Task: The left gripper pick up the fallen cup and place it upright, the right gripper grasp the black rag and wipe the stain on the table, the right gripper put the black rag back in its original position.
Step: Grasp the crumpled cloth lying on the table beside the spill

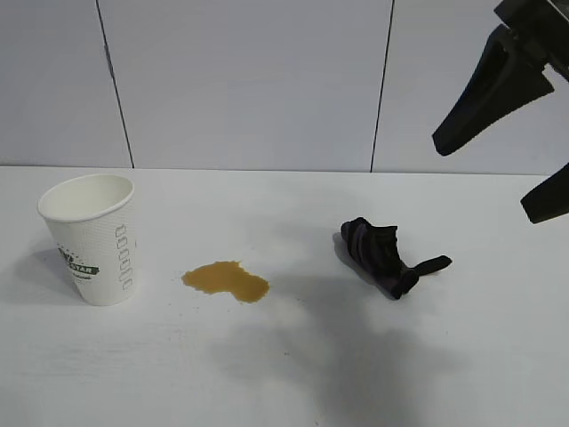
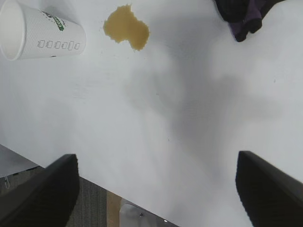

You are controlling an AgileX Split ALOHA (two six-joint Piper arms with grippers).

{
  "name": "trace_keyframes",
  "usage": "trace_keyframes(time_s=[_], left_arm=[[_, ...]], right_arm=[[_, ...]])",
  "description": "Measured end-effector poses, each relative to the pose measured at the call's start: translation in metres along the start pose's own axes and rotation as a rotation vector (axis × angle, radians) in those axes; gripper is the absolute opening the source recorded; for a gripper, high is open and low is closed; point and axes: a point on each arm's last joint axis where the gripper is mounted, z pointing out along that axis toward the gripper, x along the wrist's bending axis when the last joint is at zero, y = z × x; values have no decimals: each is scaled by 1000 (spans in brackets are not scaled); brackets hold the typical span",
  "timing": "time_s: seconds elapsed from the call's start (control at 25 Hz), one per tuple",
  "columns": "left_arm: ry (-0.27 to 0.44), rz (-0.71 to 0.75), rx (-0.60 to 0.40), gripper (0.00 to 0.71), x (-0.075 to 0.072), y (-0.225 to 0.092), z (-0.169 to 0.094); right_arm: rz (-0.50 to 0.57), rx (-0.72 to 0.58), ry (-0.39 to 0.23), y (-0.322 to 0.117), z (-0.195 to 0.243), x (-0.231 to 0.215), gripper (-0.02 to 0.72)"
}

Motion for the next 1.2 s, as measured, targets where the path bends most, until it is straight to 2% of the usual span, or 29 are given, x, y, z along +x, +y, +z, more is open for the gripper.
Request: trace_keyframes(time_s=[0.28,0.56,0.76,0.96,1.2], left_arm=[[-10,-12,81,662,-5,-38,28],[-53,-33,89,662,-10,-47,54],[-68,-26,65,662,-10,-47,59],[-126,6,64,662,-9,-49,61],[-130,8,60,661,-9,-48,61]], right_arm=[[-1,0,-1,0,0,0,622],[-2,0,-1,0,0,0,622],[-2,0,-2,0,0,0,622],[-3,0,-3,0,0,0,622],[-27,1,-5,0,0,0,622]])
